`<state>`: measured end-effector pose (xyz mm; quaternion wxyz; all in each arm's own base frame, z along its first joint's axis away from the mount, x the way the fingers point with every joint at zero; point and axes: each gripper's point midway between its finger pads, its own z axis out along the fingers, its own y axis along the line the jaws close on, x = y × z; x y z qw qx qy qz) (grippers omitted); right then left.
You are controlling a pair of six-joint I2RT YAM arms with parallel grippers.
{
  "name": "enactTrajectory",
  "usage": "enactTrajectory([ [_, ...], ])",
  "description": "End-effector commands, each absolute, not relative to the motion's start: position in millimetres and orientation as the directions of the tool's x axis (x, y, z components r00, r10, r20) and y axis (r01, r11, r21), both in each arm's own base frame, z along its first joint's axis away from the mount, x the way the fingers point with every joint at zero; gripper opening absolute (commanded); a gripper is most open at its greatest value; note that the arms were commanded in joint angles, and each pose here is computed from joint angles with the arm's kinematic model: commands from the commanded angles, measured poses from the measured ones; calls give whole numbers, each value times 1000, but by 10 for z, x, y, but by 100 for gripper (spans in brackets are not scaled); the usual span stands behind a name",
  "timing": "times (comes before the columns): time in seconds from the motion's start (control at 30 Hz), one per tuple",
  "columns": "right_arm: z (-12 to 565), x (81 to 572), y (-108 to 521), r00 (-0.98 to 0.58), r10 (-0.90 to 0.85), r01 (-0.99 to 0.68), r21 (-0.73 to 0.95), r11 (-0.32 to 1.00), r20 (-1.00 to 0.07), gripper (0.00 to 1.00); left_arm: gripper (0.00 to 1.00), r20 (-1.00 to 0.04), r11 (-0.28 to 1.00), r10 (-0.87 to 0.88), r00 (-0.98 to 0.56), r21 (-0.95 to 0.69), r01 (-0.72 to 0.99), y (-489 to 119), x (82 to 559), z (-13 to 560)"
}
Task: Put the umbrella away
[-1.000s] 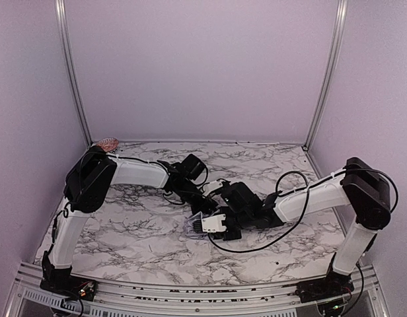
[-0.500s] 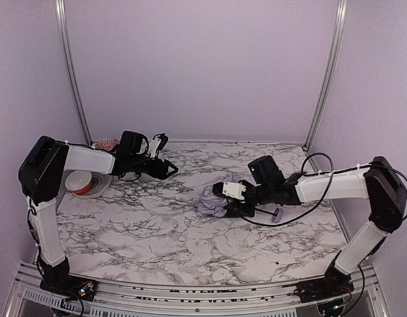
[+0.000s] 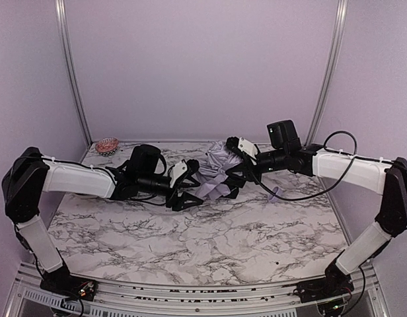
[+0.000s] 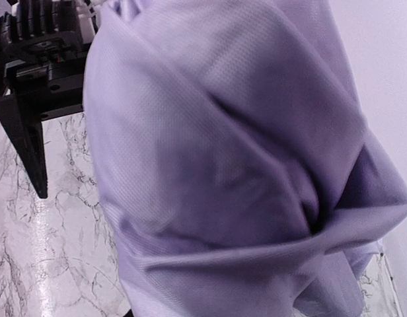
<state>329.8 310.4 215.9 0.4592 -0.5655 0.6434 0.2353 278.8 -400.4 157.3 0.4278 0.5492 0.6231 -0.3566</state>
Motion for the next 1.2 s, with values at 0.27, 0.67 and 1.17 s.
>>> enactTrajectory([
  [0.27, 2668, 3039, 3172, 147, -401, -963, -223, 150, -904, 5, 61, -921, 61, 382, 70, 101, 993, -4102, 2803, 1454],
  [0.67, 2689, 3055, 3160, 144, -404, -962, -224, 159, -903, 5, 64, -927, -63, 365, 81, 62, 996, -4399, 2519, 1347],
  [1.17, 2611, 3191, 3013, 107, -424, -954, -213, 210, -899, 5, 0, -920, -89, 390, 41, 7, 996, -4207, 2279, 1187],
])
